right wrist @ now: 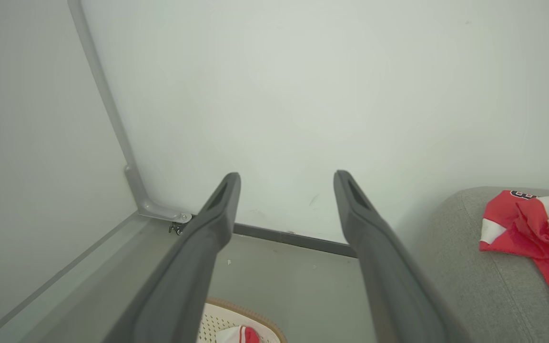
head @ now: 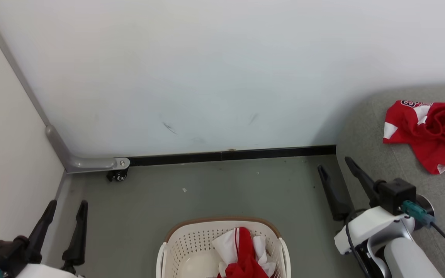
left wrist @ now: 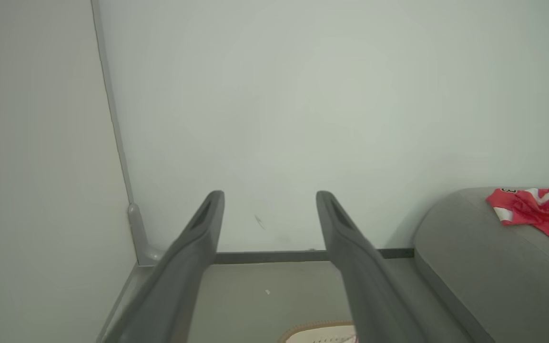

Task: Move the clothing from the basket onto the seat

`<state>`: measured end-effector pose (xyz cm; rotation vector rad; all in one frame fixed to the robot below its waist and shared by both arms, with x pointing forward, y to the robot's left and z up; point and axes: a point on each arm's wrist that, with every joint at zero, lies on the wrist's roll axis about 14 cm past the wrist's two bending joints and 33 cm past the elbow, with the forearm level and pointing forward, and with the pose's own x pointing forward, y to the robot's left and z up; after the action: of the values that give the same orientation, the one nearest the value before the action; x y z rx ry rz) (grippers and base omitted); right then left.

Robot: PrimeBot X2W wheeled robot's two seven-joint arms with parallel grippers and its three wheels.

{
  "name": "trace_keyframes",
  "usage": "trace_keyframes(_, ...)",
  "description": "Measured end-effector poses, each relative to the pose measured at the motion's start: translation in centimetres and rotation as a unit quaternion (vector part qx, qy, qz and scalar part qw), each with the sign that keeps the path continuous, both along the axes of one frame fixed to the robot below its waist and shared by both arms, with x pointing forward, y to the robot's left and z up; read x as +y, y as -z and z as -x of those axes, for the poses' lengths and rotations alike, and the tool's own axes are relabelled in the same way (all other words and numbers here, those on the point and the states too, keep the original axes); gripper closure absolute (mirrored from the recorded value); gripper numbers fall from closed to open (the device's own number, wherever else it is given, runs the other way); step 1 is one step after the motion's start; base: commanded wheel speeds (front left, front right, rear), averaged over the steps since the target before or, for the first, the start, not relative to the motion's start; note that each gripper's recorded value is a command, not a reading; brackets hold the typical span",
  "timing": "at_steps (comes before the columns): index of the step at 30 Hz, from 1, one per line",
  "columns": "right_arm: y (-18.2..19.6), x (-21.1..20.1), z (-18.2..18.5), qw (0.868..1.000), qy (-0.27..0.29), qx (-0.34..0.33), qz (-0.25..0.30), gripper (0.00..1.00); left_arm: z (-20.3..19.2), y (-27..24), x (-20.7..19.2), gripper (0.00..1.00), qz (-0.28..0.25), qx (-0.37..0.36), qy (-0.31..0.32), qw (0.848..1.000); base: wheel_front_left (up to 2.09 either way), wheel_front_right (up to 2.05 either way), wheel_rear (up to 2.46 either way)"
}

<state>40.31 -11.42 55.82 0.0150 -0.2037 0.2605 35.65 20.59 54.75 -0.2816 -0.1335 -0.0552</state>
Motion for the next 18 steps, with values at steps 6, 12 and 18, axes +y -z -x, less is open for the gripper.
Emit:
trace_keyframes(6, 0.0, -0.2, 1.4, 1.0, 0.002, -0.002, -0.002, 0.0, 1.2, 0.5, 0.2, 0.0, -0.012, 0.004, -0.004, 1.0, 0.0, 0.0, 0.0)
trace_keyframes(12, 0.1, -0.4, 2.5, 1.0, 0.007, -0.003, -0.004, 0.0, 2.0, 0.8, 0.1, 0.0, -0.005, 0.007, -0.007, 1.0, 0.0, 0.0, 0.0)
trace_keyframes(18, 0.5, -0.4, 3.3, 1.0, 0.007, 0.001, -0.005, 0.0, 2.6, 1.1, 0.1, 0.0, 0.004, 0.01, -0.012, 1.0, 0.0, 0.0, 0.0)
